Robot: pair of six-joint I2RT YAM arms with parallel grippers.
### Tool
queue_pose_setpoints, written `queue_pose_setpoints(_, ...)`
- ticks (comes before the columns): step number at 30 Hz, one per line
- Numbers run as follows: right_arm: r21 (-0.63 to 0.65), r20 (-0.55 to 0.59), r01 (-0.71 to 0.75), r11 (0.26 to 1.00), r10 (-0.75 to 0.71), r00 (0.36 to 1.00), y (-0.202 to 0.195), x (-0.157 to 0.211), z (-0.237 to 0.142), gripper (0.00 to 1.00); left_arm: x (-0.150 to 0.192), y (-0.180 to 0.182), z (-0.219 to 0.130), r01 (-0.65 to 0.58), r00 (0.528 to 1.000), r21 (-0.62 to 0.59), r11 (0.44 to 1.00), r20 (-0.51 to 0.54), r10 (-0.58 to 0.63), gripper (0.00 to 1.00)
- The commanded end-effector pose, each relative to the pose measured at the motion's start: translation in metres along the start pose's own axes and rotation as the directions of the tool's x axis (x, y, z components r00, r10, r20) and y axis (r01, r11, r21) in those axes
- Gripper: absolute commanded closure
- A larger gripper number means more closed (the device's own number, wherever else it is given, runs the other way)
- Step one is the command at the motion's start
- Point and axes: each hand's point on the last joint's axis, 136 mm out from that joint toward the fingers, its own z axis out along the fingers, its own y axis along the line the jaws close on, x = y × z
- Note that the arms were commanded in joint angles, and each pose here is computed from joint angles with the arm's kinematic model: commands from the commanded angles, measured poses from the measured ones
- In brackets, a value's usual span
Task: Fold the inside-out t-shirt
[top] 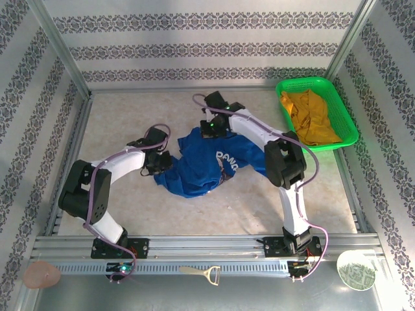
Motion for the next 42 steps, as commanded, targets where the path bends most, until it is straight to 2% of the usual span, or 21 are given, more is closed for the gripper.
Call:
queue_pose_setpoints(1,-0.079,0.301,-0.054,0.995,0.076,0.951,-0.006,-0.073,-0.128,1.00,-0.054,-0.021,-0.052,-0.054,0.986,0.042,0.998,0.163,0.047,1.00)
queue_pose_setpoints(4,-0.152,0.488,-0.095,0.984,0.159,0.858,-0.019,-0.106,-0.229,1.00,-0.100,-0.038,-0.116,-0.029,0.947,0.132,0.991,0.321,-0.015,1.00)
queue_pose_setpoints(7,-0.206,0.634,-0.089,0.975,0.202,0.747,-0.020,-0.116,-0.320,1.00,-0.136,-0.051,-0.179,-0.006,0.891,0.243,0.970,0.441,-0.105,1.00)
queue_pose_setpoints(10,-0.213,0.716,-0.065,0.975,0.201,0.669,-0.016,-0.109,-0.377,1.00,-0.158,-0.057,-0.226,0.000,0.835,0.339,0.941,0.517,-0.187,0.95)
queue_pose_setpoints(12,-0.207,0.750,-0.060,0.976,0.198,0.631,-0.015,-0.100,-0.400,1.00,-0.166,-0.056,-0.243,0.008,0.811,0.371,0.929,0.541,-0.224,0.93)
queue_pose_setpoints(14,-0.208,0.758,-0.065,0.976,0.203,0.620,-0.017,-0.090,-0.407,1.00,-0.167,-0.054,-0.248,0.015,0.805,0.388,0.922,0.542,-0.241,0.93)
queue_pose_setpoints(18,-0.228,0.707,-0.108,0.968,0.240,0.665,-0.031,-0.048,-0.373,1.00,-0.147,-0.040,-0.218,0.045,0.836,0.369,0.928,0.495,-0.237,0.93)
queue_pose_setpoints(19,-0.228,0.679,-0.138,0.964,0.259,0.687,-0.040,-0.032,-0.353,1.00,-0.138,-0.033,-0.205,0.049,0.846,0.356,0.933,0.481,-0.228,0.89)
queue_pose_setpoints(21,-0.208,0.607,-0.222,0.953,0.304,0.734,-0.065,0.007,-0.305,1.00,-0.114,-0.010,-0.171,0.103,0.869,0.313,0.944,0.433,-0.238,0.76)
queue_pose_setpoints(24,-0.041,0.480,-0.428,0.903,0.393,0.784,-0.126,0.091,-0.220,1.00,-0.075,0.027,-0.124,0.166,0.891,0.236,0.957,0.381,-0.248,0.44)
queue_pose_setpoints(25,0.037,0.453,-0.479,0.877,0.412,0.790,-0.147,0.119,-0.201,0.92,-0.063,0.038,-0.112,0.185,0.896,0.216,0.959,0.364,-0.255,0.41)
queue_pose_setpoints(27,0.126,0.453,-0.529,0.839,0.426,0.783,-0.169,0.152,-0.188,0.52,-0.052,0.048,-0.104,0.189,0.898,0.203,0.961,0.360,-0.252,0.35)
queue_pose_setpoints(28,0.139,0.462,-0.537,0.832,0.425,0.779,-0.172,0.157,-0.188,0.45,-0.049,0.050,-0.104,0.187,0.898,0.197,0.963,0.362,-0.248,0.32)
queue_pose_setpoints(32,0.128,0.451,-0.481,0.867,0.381,0.807,-0.158,0.139,-0.189,0.43,-0.054,0.045,-0.112,0.141,0.905,0.187,0.972,0.373,-0.203,0.25)
queue_pose_setpoints(35,0.125,0.397,-0.401,0.908,0.324,0.858,-0.138,0.116,-0.176,0.42,-0.059,0.036,-0.115,0.099,0.917,0.190,0.977,0.363,-0.163,0.19)
queue_pose_setpoints(39,0.082,0.257,-0.272,0.959,0.244,0.935,-0.096,0.089,-0.136,0.40,-0.054,0.030,-0.104,0.093,0.945,0.202,0.975,0.290,-0.150,0.01)
queue_pose_setpoints(42,0.069,0.158,-0.148,0.987,0.136,0.978,-0.066,0.068,-0.100,0.38,-0.047,0.029,-0.097,0.125,0.952,0.219,0.968,0.249,-0.180,0.00)
